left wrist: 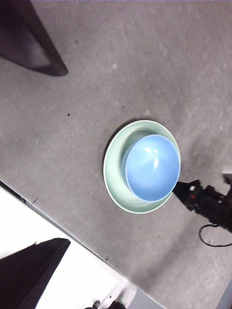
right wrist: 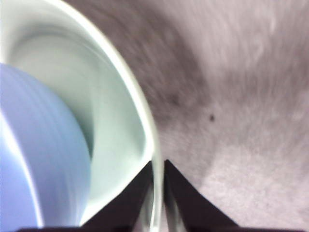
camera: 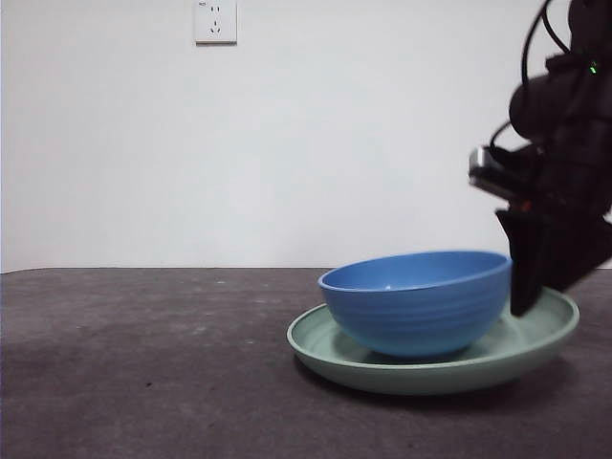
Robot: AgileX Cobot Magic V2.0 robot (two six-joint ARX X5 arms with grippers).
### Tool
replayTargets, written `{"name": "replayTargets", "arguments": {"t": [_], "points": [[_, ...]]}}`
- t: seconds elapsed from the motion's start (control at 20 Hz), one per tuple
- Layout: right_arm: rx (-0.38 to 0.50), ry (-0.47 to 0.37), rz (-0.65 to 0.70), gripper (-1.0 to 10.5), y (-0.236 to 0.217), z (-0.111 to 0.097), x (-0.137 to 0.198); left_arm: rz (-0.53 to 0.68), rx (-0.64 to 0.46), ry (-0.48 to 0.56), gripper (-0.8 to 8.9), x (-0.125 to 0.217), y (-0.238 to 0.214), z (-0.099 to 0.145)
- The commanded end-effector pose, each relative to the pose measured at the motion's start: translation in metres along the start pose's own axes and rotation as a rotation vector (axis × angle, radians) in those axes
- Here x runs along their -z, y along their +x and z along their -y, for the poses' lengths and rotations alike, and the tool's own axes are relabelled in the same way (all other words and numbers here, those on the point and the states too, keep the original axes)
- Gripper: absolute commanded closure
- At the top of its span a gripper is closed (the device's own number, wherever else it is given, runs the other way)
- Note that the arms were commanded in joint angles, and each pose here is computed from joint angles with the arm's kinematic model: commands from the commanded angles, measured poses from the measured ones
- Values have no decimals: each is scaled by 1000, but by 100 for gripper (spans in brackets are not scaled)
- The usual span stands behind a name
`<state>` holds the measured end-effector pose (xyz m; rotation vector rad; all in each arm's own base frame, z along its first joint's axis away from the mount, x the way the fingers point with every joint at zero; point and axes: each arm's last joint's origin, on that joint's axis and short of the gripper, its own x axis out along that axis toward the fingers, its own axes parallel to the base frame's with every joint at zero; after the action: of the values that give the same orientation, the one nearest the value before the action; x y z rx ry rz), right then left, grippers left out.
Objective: Pick up the blue bowl, put it on the green plate, put it on desk
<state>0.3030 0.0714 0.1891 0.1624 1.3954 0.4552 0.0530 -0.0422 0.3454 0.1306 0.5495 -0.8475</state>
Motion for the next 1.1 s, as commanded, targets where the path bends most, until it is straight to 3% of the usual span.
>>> {"name": "replayTargets", "arguments": {"t": [0.05,0.6,0.8,1.1], "points": [[-22,-17,6,935,-9,-10,-12,17,7,24,251,-3,-2,1],[-121,-85,90,935,8,-77,-28,20,7,25,251,-4,-2,1],[-130,-89,59,935,38,-85,-32,19,7,25,251,-3,-2,1],[-116,-79,35,934,58,-80,-35,17,7,24,251,-3,-2,1]]}}
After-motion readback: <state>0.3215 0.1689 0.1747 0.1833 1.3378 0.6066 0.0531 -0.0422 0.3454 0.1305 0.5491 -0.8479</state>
